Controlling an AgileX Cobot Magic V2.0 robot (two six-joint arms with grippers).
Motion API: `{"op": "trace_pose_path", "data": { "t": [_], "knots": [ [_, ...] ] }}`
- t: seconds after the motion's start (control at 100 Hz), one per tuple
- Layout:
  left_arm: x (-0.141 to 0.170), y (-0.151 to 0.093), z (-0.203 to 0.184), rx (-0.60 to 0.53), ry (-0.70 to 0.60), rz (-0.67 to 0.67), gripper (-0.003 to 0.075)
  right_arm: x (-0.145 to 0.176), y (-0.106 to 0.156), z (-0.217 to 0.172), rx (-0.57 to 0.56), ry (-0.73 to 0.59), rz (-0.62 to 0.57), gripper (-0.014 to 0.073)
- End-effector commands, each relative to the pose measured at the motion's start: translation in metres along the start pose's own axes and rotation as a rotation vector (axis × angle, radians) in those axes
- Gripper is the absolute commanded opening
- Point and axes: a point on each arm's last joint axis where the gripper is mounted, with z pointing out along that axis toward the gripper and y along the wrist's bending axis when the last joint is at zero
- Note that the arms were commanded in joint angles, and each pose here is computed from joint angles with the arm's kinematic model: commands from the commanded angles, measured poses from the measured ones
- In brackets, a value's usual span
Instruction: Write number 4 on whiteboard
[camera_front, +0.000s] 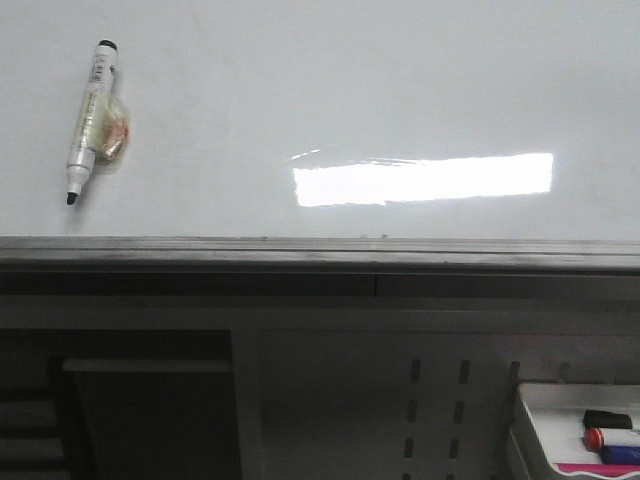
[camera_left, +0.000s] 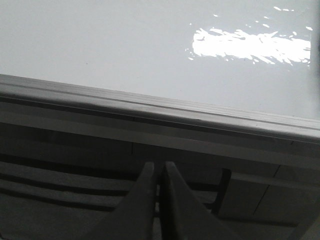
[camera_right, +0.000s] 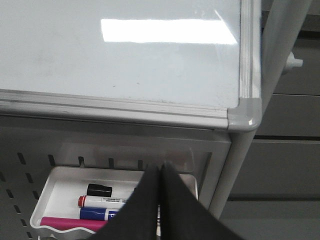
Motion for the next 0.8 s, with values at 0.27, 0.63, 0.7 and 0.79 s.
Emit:
{"op": "trace_pose_path", "data": {
  "t": [0.27, 0.63, 0.7, 0.79],
  "knots": [
    [0.001, 0.000, 0.002, 0.011, -0.092, 0.036, -0.0020, 0.001, -0.001, 0.001, 0.026, -0.046, -0.058, -0.0064],
    [0.000, 0.000, 0.002, 0.010, -0.099, 0.042, -0.0020, -0.027, -0.002, -0.005, 0.030, -0.358, 0.007, -0.0064],
    [0.000, 0.000, 0.002, 0.011, -0.105, 0.042, -0.0020, -0.026, -0.002, -0.004, 0.021, -0.346, 0.060, -0.0064],
    [-0.003, 0.000, 0.001, 0.016, -0.135, 0.043, -0.0020, -0.025, -0.001, -0.005, 0.000, -0.296, 0.146, -0.0064]
  ]
}}
